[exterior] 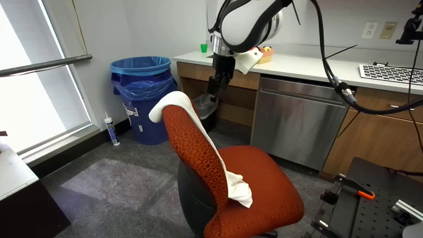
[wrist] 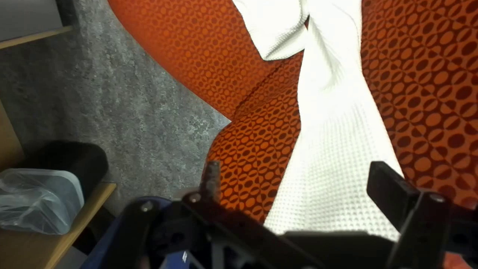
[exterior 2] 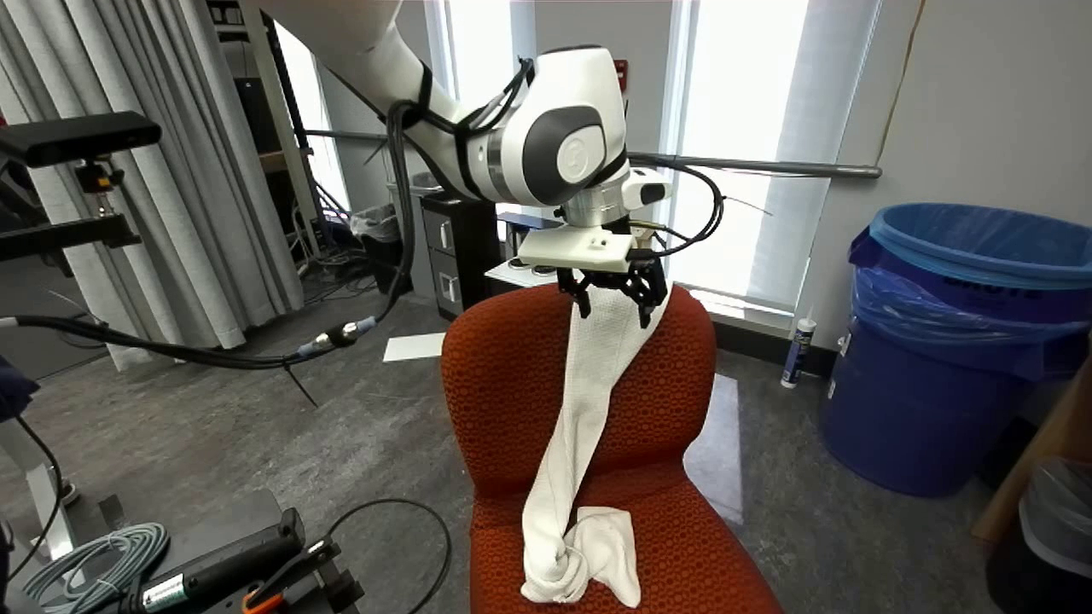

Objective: Remove the white item from the backrest of the chair and put it on the seat

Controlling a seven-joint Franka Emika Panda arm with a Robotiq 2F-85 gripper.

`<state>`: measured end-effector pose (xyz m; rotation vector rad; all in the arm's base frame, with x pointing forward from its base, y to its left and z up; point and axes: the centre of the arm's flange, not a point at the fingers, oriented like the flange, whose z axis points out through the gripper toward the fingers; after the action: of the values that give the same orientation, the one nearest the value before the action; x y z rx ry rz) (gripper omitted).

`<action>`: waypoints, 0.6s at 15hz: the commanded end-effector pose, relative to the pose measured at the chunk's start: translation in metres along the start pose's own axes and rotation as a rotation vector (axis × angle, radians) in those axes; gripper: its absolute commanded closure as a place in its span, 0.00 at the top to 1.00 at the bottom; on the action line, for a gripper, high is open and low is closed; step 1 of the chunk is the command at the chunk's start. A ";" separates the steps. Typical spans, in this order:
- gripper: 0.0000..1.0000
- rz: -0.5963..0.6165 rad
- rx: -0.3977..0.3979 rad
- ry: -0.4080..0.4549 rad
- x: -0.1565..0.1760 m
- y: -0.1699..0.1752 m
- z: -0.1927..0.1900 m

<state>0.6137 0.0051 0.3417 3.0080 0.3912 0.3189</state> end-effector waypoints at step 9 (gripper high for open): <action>1.00 -0.092 0.178 -0.070 0.086 -0.029 0.064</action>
<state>0.6704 0.0483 0.3027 3.1591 0.5508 0.1952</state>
